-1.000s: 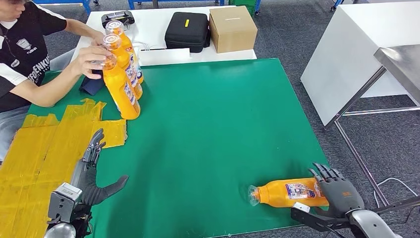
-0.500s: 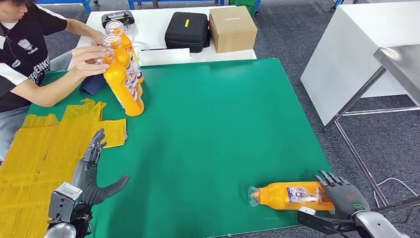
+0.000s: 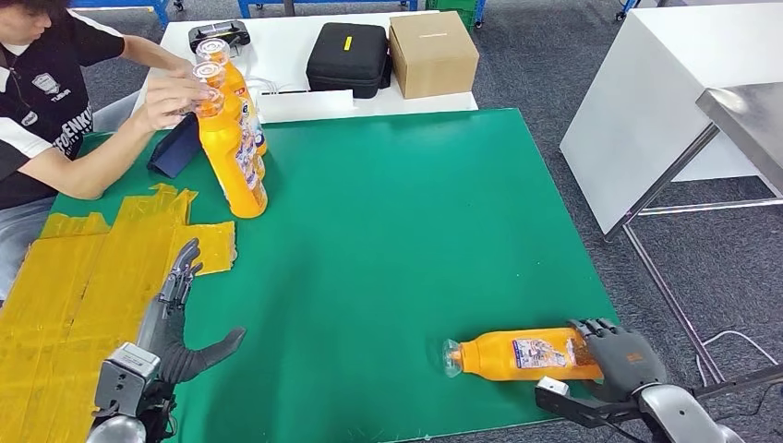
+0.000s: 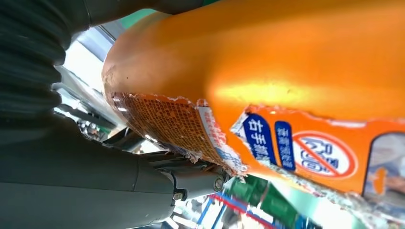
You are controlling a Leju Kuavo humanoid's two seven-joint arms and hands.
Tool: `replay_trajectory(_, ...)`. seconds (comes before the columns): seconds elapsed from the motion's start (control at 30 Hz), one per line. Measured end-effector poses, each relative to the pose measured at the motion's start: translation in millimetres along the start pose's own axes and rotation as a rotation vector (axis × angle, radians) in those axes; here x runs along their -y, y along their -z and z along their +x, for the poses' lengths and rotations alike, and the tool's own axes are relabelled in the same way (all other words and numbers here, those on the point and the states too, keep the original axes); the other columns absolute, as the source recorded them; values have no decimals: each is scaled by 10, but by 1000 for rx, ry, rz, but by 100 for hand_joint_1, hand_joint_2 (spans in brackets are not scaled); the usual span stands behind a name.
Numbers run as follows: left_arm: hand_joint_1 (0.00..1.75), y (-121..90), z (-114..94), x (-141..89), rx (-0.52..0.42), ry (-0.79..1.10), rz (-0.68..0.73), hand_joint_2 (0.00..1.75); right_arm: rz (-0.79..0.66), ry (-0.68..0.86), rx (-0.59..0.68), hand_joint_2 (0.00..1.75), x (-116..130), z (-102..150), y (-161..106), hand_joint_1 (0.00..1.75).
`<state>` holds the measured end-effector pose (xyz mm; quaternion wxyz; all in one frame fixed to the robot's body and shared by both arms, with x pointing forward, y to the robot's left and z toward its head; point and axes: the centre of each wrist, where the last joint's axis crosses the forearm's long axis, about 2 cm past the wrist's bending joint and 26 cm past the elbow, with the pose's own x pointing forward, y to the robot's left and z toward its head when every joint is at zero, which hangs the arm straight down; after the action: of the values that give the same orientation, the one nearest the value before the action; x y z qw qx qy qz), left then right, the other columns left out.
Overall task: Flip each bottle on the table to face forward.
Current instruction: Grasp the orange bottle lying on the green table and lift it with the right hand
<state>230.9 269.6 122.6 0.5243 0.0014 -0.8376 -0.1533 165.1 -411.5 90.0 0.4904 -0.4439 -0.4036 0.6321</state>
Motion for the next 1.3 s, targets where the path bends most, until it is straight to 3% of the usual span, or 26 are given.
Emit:
replay_trajectory(0.13, 0, -4, 28, 42, 1, -5, -19, 175, -147, 85, 32, 175, 39, 228, 94, 175)
replay_trajectory(0.4, 0, 17, 82, 228, -9, -8, -105, 175, -443, 450, 72, 175, 272, 743, 344, 175)
replay_trajectory(0.7, 0, 86, 140, 489, -7, -32, -212, 175, -563, 946, 148, 175, 524, 1177, 592, 175)
replay_trajectory(0.87, 0, 110, 136, 562, -8, -40, -242, 175, -564, 1039, 160, 175, 576, 1310, 667, 175)
replay_trajectory(1.0, 0, 189, 127, 612, -2, -61, -274, 175, -475, 1251, 238, 175, 580, 1463, 790, 175)
replay_trajectory(1.13, 0, 339, 118, 679, 17, -110, -320, 175, -362, 1456, 385, 175, 598, 1799, 960, 175)
replay_trajectory(1.3, 0, 471, 109, 735, 31, -139, -355, 175, -244, 1515, 514, 175, 658, 2259, 1046, 175)
